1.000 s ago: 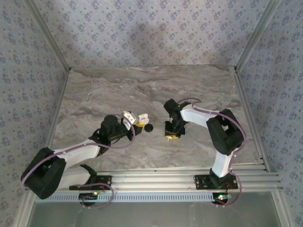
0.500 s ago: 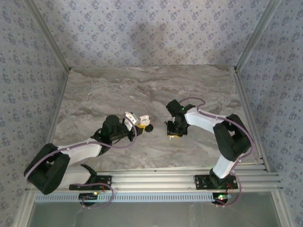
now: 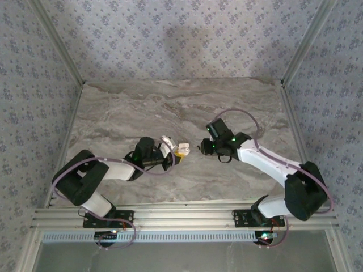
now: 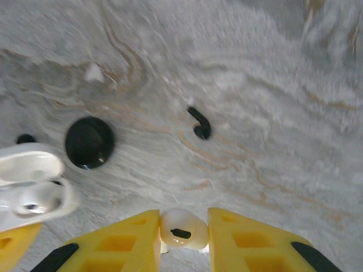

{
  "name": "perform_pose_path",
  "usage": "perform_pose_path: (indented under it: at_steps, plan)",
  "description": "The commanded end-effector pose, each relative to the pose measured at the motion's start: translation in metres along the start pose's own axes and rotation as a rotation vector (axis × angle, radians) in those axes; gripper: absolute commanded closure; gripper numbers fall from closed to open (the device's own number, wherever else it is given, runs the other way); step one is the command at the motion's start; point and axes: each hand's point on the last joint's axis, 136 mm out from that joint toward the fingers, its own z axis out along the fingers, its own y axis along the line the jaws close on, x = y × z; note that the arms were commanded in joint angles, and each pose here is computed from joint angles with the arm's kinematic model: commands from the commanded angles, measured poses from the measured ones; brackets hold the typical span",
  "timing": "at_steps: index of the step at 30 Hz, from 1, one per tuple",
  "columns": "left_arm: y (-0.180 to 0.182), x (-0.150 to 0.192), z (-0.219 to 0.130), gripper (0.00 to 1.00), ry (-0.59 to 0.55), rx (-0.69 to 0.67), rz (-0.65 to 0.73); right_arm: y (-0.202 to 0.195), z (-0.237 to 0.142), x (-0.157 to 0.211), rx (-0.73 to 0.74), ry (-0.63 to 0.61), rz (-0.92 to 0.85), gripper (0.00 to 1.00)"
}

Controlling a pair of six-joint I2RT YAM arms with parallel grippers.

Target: Insert wireless bluetooth earbuds into charging case

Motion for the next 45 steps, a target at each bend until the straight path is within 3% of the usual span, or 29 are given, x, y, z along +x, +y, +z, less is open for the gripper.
perform_pose_path:
  at_steps: [1,14,45]
  plan:
    - [-0.011,-0.033,0.008,0.85,-0.103,0.069,0.066,0.012,-0.015,-0.023,-0.026,-0.132,-0.091,0.73]
    - [-0.011,-0.053,0.027,0.85,-0.141,0.097,0.034,0.055,-0.055,-0.055,-0.153,-0.354,-0.188,0.73]
    - [-0.011,-0.085,0.025,0.85,-0.25,0.103,-0.02,0.068,-0.038,-0.05,-0.163,-0.362,-0.203,0.73]
